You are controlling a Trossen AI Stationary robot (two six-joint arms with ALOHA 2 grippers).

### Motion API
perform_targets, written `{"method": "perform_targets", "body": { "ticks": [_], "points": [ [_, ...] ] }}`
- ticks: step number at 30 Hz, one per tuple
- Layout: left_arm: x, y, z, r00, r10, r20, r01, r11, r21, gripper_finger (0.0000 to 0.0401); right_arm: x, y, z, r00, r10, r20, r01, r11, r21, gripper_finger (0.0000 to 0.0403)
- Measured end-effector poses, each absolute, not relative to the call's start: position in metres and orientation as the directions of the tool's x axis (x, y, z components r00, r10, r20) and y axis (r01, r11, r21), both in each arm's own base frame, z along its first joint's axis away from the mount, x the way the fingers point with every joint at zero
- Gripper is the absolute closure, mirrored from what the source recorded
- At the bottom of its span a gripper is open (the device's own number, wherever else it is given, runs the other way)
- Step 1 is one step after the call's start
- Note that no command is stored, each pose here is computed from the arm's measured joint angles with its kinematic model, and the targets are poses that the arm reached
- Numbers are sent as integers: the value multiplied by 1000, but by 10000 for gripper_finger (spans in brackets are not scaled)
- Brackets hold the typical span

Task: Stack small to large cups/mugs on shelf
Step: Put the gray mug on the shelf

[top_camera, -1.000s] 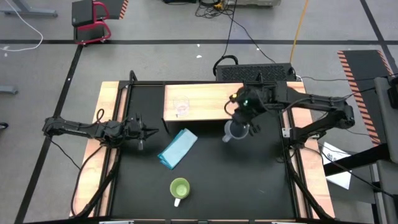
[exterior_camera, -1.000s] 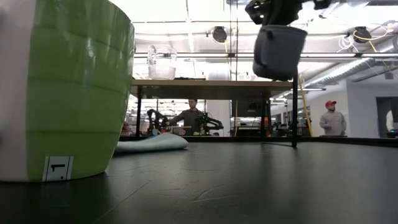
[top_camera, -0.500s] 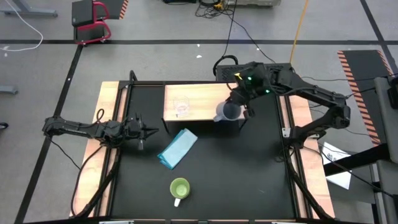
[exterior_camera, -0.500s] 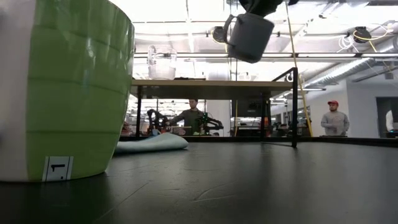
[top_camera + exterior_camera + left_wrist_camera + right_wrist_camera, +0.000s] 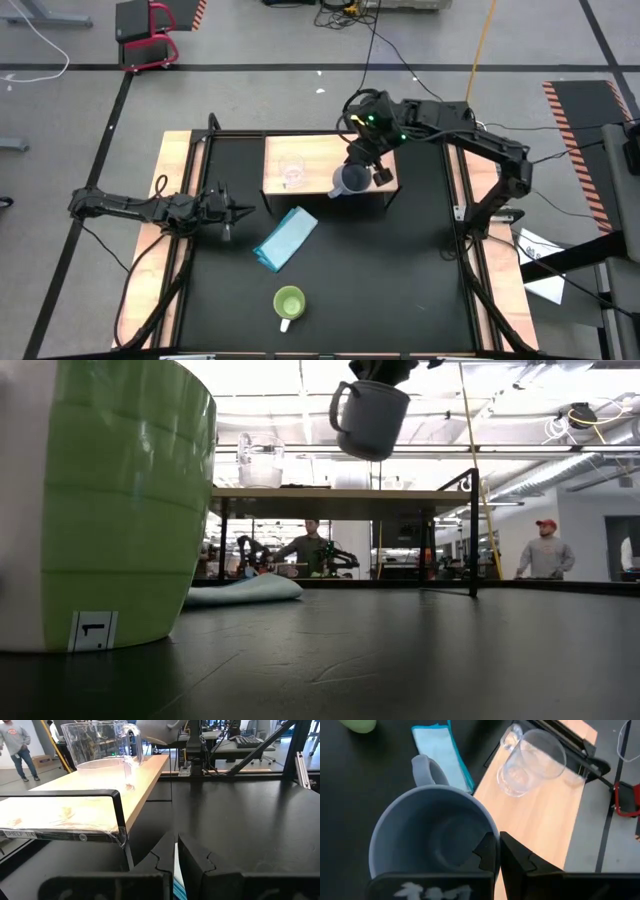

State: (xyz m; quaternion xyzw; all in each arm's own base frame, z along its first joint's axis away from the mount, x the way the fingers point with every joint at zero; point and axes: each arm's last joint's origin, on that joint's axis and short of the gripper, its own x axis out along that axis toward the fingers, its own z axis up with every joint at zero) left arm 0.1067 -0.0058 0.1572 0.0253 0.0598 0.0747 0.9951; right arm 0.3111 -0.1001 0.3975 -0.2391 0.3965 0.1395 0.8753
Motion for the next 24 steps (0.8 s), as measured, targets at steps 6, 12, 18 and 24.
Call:
{"method": "perform_targets", "body": {
  "ticks": [6,12,18,24],
  "points": [
    [107,-6,157,982,151,-116,-144,987,74,375,327,-111,401,651,69,-756,-445,842,-307,401],
    [107,-6,157,982,151,-115,-144,987,72,375,334,-128,392,629,54,-775,-469,821,-324,402],
    [107,-6,157,982,151,-116,-143,987,79,375,338,-143,381,610,41,-791,-488,806,-334,402],
    [107,-4,157,979,167,-116,-159,984,77,375,338,-154,378,623,61,-780,-488,809,-327,402]
  ]
}}
